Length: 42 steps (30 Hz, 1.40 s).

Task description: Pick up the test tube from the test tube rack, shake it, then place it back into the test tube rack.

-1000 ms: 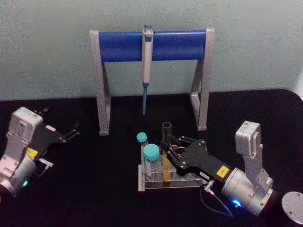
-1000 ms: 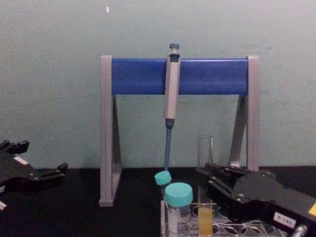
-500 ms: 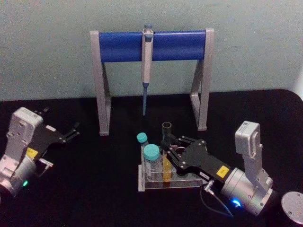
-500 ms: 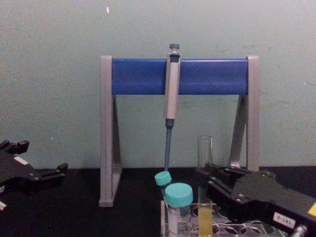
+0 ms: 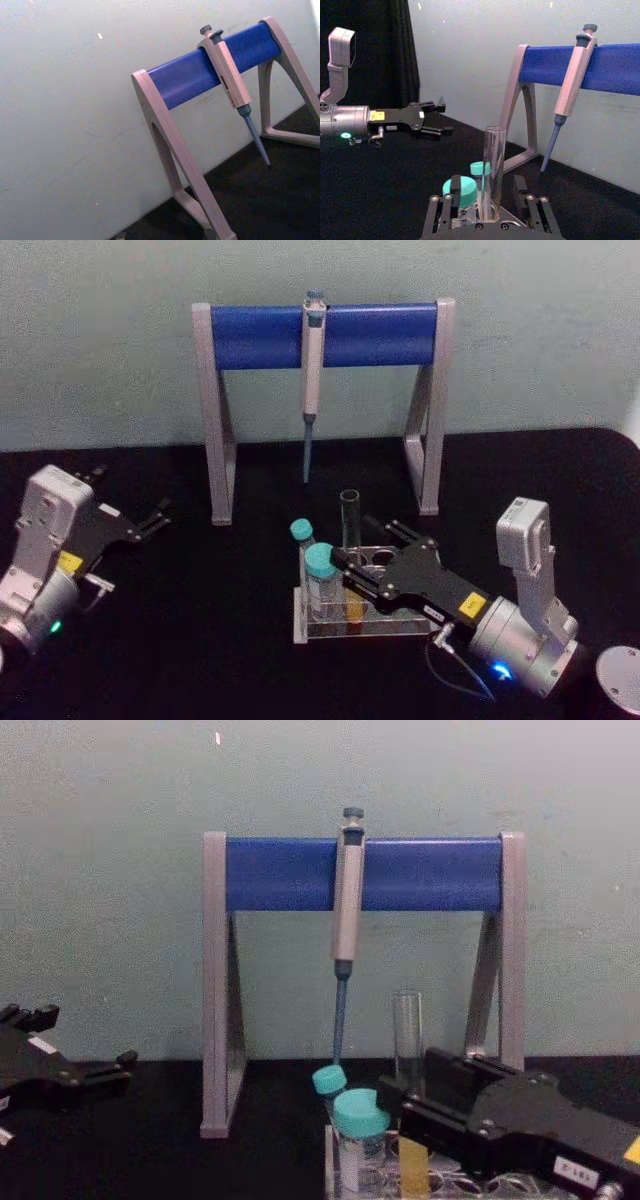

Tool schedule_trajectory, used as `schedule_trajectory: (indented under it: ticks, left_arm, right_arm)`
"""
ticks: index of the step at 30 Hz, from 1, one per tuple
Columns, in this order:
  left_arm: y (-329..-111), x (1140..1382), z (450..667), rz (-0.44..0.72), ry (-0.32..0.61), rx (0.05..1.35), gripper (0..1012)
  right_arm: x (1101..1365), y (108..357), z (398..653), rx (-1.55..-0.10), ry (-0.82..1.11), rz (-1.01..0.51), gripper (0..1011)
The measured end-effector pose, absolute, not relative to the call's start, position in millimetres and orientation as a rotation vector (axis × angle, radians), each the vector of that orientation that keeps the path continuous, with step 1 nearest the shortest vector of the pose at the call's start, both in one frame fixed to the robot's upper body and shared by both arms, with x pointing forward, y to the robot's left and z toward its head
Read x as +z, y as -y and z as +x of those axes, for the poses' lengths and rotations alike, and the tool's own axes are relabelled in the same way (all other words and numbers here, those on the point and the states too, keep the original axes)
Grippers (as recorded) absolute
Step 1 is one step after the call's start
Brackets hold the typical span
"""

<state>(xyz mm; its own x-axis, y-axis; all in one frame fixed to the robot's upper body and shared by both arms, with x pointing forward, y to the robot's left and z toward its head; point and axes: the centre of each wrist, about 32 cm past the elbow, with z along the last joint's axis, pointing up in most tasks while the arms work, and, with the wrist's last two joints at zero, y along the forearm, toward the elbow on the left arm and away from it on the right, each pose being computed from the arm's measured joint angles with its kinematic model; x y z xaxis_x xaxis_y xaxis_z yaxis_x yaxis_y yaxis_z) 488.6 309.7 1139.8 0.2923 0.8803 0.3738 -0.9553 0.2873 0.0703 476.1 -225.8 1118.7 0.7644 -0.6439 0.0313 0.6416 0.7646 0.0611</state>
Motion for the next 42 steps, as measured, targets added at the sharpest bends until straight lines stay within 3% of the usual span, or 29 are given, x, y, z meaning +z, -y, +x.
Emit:
schedule_trajectory:
  ticks: [12, 19, 28, 35, 42]
  left_arm:
    - [-310, 1140, 489, 0.305, 0.285, 1.248, 1001]
    - [-310, 1140, 489, 0.305, 0.285, 1.248, 1001]
    - [-310, 1140, 489, 0.305, 0.285, 1.248, 1001]
    - [-310, 1140, 489, 0.305, 0.285, 1.248, 1001]
    - [-310, 1140, 489, 0.305, 0.285, 1.248, 1001]
  right_arm:
    - [1119, 226, 476, -0.699, 0.052, 0.049, 1000]
    - [1121, 226, 477, -0.694, 0.056, 0.052, 1000]
    - [1151, 231, 472, -0.682, 0.126, 0.112, 1000]
    - [1175, 252, 452, -0.877, 0.223, 0.189, 1000]
    - [1163, 257, 434, -1.110, 0.266, 0.123, 1000]
